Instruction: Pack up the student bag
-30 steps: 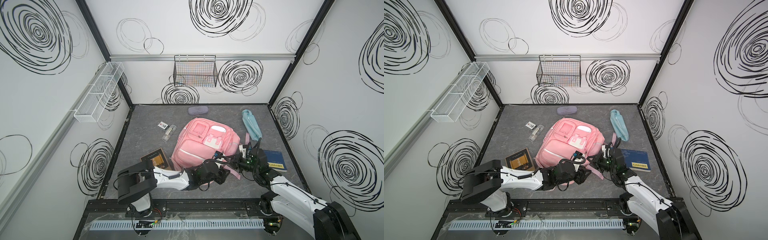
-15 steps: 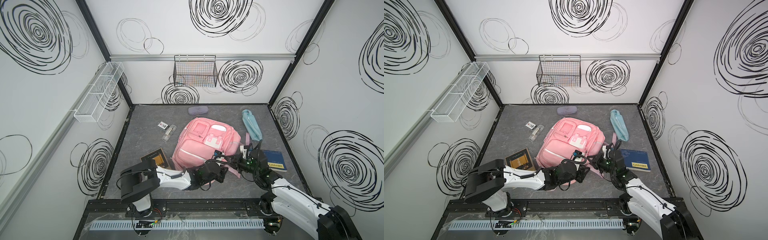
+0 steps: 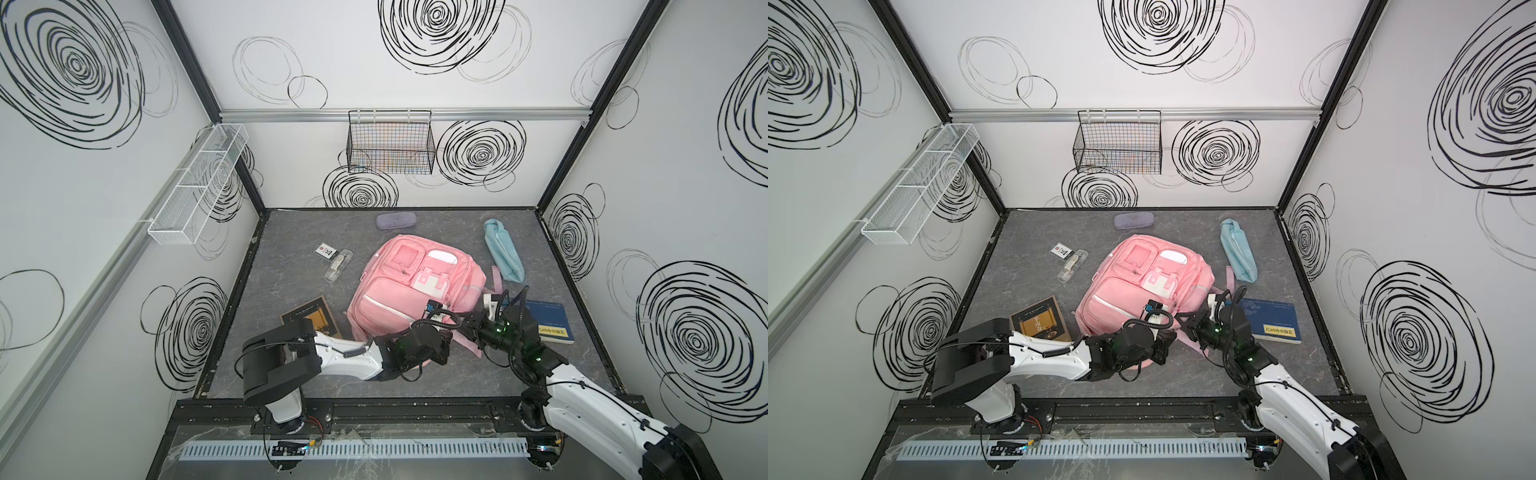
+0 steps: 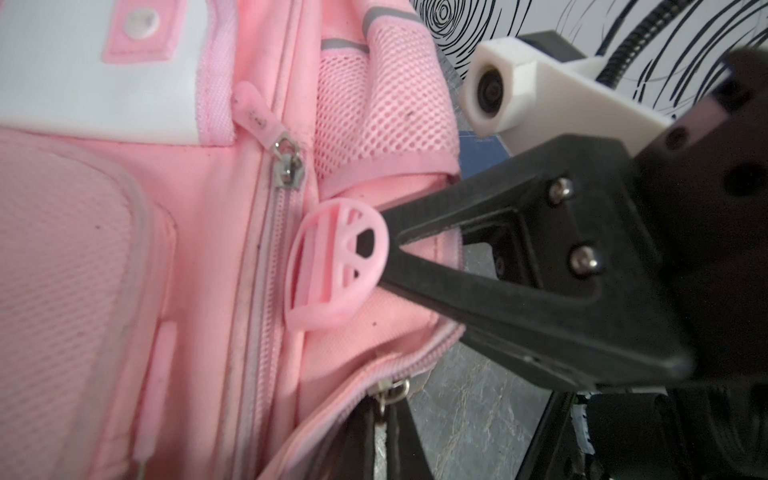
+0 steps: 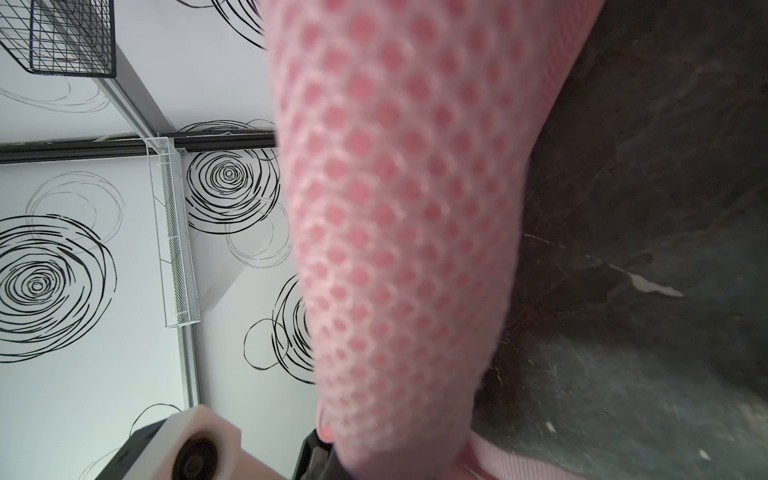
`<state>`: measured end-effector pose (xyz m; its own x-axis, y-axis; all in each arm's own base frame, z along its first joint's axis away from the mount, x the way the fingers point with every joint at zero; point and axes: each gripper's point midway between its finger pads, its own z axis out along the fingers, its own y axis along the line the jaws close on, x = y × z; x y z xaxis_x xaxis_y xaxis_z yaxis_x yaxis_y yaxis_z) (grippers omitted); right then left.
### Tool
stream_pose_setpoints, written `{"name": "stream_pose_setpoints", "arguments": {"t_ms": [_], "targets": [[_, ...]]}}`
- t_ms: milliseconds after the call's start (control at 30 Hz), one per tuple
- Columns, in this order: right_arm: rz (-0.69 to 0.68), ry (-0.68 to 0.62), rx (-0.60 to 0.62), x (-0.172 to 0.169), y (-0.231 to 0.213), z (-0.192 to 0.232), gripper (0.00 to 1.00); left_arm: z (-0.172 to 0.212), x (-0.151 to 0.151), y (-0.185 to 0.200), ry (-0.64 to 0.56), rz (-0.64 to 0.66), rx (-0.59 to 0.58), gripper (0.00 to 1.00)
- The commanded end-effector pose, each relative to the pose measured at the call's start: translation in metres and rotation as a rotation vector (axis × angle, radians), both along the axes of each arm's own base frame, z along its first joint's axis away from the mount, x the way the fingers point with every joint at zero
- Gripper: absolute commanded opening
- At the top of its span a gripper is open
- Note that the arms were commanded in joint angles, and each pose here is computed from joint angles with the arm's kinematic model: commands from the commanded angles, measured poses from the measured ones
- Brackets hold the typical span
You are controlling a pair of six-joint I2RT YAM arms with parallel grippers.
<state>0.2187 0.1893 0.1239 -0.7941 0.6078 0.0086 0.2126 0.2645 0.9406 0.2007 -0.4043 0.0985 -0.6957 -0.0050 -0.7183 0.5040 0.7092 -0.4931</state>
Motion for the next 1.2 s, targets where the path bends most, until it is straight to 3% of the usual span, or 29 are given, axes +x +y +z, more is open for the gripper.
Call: {"name": "stream_pose_setpoints", "arguments": {"t_ms": [0,200,467,867,900,967,1000,1067,1167], "targets": [[0.133,-0.164,0.111,-0.012,0.021,0.052,0.0,-0.008,0.018,0.025,-0.01,0.084,0.045,0.0],[0.07,-0.239,-0.034,0.006,0.007,0.046,0.0,0.016,-0.01,0.016,0.067,-0.087,-0.07,0.0],[0.028,-0.266,-0.208,0.038,-0.03,0.036,0.0,0.028,-0.045,0.035,0.204,-0.239,-0.08,0.0],[0.015,-0.288,-0.323,0.065,-0.056,0.031,0.0,0.008,-0.072,0.119,0.315,-0.232,-0.012,0.0],[0.038,-0.31,-0.317,0.065,-0.052,0.036,0.04,0.012,-0.074,0.118,0.306,-0.245,-0.024,0.0],[0.068,-0.304,-0.332,0.064,-0.049,0.039,0.46,0.025,-0.072,0.112,0.279,-0.265,-0.048,0.0],[0.082,-0.303,-0.352,0.063,-0.048,0.045,0.57,0.03,-0.071,0.109,0.268,-0.269,-0.053,0.0],[0.1,-0.275,-0.396,0.058,-0.049,0.049,0.69,0.041,-0.064,0.103,0.242,-0.26,-0.062,0.0],[0.116,-0.201,-0.443,0.036,-0.051,0.042,0.71,0.055,-0.054,0.095,0.209,-0.243,-0.09,0.0]]}}
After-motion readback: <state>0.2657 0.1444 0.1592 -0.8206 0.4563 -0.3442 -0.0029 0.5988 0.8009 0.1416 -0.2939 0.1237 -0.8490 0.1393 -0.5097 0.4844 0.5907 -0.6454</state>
